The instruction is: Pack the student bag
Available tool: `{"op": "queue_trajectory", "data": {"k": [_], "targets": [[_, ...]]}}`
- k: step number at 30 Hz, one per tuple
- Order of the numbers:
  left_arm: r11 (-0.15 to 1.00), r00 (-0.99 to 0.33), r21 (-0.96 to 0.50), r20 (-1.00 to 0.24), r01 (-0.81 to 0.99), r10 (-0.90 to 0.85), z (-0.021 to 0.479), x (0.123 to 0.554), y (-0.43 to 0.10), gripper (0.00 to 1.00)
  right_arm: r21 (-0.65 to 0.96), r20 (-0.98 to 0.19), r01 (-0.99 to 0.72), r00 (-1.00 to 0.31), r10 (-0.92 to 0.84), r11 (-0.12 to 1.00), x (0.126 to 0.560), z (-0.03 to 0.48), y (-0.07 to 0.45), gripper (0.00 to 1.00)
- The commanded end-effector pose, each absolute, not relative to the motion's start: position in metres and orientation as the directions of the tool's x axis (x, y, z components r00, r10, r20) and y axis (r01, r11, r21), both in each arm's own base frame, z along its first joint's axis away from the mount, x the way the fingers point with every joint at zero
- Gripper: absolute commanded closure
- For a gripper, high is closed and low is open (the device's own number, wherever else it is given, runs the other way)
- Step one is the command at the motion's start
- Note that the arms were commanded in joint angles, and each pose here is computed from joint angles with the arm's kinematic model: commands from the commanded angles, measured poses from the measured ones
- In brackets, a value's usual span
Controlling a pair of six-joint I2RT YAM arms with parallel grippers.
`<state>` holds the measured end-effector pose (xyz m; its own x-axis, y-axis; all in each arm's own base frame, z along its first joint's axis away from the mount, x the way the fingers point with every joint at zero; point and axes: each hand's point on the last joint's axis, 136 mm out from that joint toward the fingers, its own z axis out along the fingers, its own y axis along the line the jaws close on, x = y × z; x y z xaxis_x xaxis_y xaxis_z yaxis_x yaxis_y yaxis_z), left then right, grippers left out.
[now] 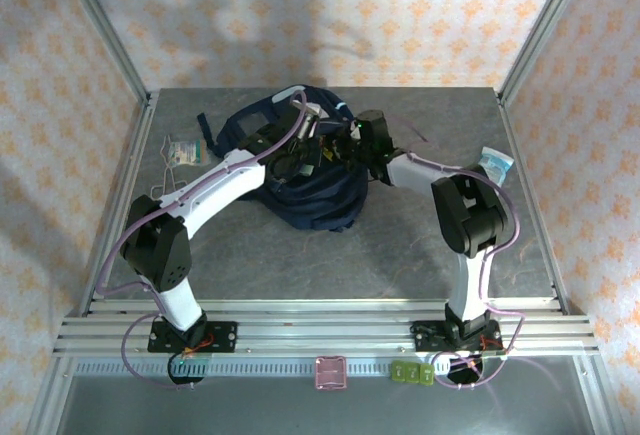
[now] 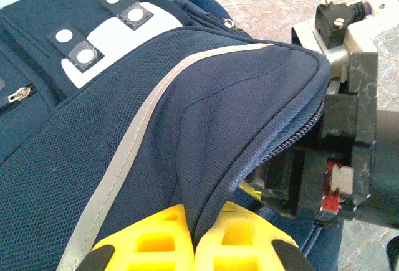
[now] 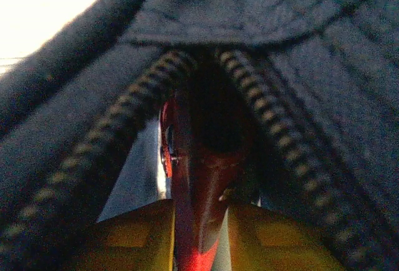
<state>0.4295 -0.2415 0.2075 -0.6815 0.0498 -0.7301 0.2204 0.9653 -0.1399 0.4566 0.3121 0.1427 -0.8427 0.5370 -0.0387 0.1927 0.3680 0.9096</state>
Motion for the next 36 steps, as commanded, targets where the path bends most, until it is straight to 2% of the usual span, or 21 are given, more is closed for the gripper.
{"op": "queue_trajectory", "data": {"k": [1, 2, 9, 13, 17, 23, 29, 36], "targets": [[0.930, -0.581, -0.249, -0.813, 0.270, -0.049, 0.263, 0.428, -0.261, 1.00, 0.887, -0.086, 0.180, -0.841, 0.535, 0.425, 0.435, 0.142, 0.299, 0.68], [0.928, -0.582, -0.259, -0.811, 0.267, -0.059, 0.263, 0.427, -0.260, 0.99, 0.874, -0.102, 0.179, -0.842, 0.530, 0.452, 0.426, 0.140, 0.291, 0.67], [0.914, -0.563, -0.338, -0.810, 0.225, -0.162, 0.273, 0.412, -0.247, 0.66, 0.788, -0.254, 0.116, -0.834, 0.490, 0.605, 0.372, 0.145, 0.245, 0.61], [0.908, -0.559, -0.380, -0.798, 0.175, -0.226, 0.267, 0.399, -0.227, 0.58, 0.744, -0.326, 0.077, -0.826, 0.461, 0.664, 0.358, 0.152, 0.229, 0.59], [0.906, -0.584, -0.418, -0.752, 0.065, -0.305, 0.239, 0.389, -0.192, 0.48, 0.704, -0.368, 0.056, -0.823, 0.432, 0.708, 0.353, 0.148, 0.221, 0.59], [0.867, -0.629, -0.474, -0.630, -0.153, -0.456, 0.166, 0.382, -0.138, 0.43, 0.739, -0.339, 0.052, -0.832, 0.439, 0.671, 0.359, 0.147, 0.232, 0.59], [0.857, -0.656, -0.487, -0.594, -0.167, -0.465, 0.139, 0.388, -0.141, 0.43, 0.742, -0.339, 0.046, -0.836, 0.432, 0.669, 0.362, 0.148, 0.236, 0.59], [0.857, -0.680, -0.493, -0.578, -0.149, -0.451, 0.128, 0.401, -0.153, 0.47, 0.743, -0.329, 0.054, -0.839, 0.434, 0.668, 0.361, 0.143, 0.236, 0.59]]}}
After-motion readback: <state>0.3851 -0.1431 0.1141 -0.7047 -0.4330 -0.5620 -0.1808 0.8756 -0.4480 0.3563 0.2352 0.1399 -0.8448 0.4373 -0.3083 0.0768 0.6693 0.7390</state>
